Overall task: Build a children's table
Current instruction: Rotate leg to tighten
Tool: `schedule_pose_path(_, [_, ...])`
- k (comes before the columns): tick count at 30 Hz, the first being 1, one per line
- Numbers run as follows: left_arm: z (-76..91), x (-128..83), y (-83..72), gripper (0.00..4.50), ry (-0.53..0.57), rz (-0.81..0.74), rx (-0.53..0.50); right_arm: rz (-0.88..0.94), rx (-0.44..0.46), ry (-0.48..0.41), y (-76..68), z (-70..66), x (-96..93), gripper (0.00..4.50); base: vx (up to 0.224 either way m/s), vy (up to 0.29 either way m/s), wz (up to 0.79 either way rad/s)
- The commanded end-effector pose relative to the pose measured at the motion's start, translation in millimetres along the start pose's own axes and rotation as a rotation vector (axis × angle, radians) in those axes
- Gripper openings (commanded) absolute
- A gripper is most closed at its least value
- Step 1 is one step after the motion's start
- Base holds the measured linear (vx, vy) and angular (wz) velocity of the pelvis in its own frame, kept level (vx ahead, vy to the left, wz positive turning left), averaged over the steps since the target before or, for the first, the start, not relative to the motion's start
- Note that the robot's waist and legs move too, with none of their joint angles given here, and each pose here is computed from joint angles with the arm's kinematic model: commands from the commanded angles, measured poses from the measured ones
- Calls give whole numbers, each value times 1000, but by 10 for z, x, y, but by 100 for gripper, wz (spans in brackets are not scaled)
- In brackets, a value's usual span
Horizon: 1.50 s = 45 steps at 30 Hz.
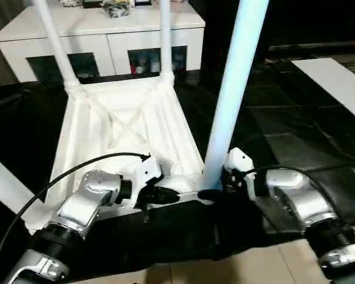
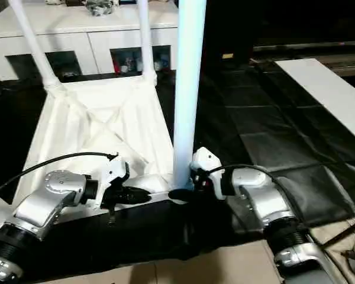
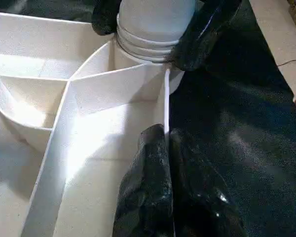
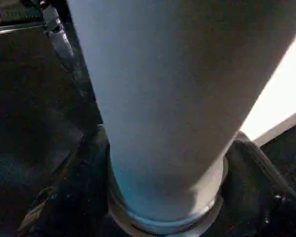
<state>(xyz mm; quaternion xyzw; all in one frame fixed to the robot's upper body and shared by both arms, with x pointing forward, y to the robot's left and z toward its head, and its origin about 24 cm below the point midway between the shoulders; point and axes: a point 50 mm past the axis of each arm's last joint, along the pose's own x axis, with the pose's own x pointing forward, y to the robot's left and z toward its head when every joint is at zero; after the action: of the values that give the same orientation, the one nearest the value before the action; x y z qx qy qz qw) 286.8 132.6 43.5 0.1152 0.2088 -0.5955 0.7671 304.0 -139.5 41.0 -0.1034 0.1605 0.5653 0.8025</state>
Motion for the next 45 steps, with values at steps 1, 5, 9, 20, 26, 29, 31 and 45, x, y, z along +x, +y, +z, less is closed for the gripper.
schedule_pose_path(1, [100,62,-3,0,-47,3,18,-114,84,-30,-59,-41,51,273,0,0,0])
schedule_pose_path(5, [110,170,109,0,-51,155,-18,-340,202,-140,-143,-16,187,272,0,0,0])
schedule_pose_path(9, [147,429,159,0,-34,314,-92,-659,372,-154,-202,-54,400,272,0,0,0])
schedule_pose_path(20, [233,652,281,0,-10,525,-102,-711,267,-188,-58,243,819,342,0,0,0])
schedule_pose_path(26, [237,515,170,0,-24,345,-21,-619,260,-261,-161,320,592,390,0,0,0])
schedule_pose_path(29, [220,416,99,0,-27,251,16,-458,174,-209,-151,298,444,422,0,0,0])
schedule_pose_path(31, [193,316,27,0,-26,159,45,-275,66,-146,-91,258,257,430,59,0,0])
schedule_pose_path(45, [115,53,-102,0,-12,-60,59,21,-14,10,19,95,-92,430,4,1,0])
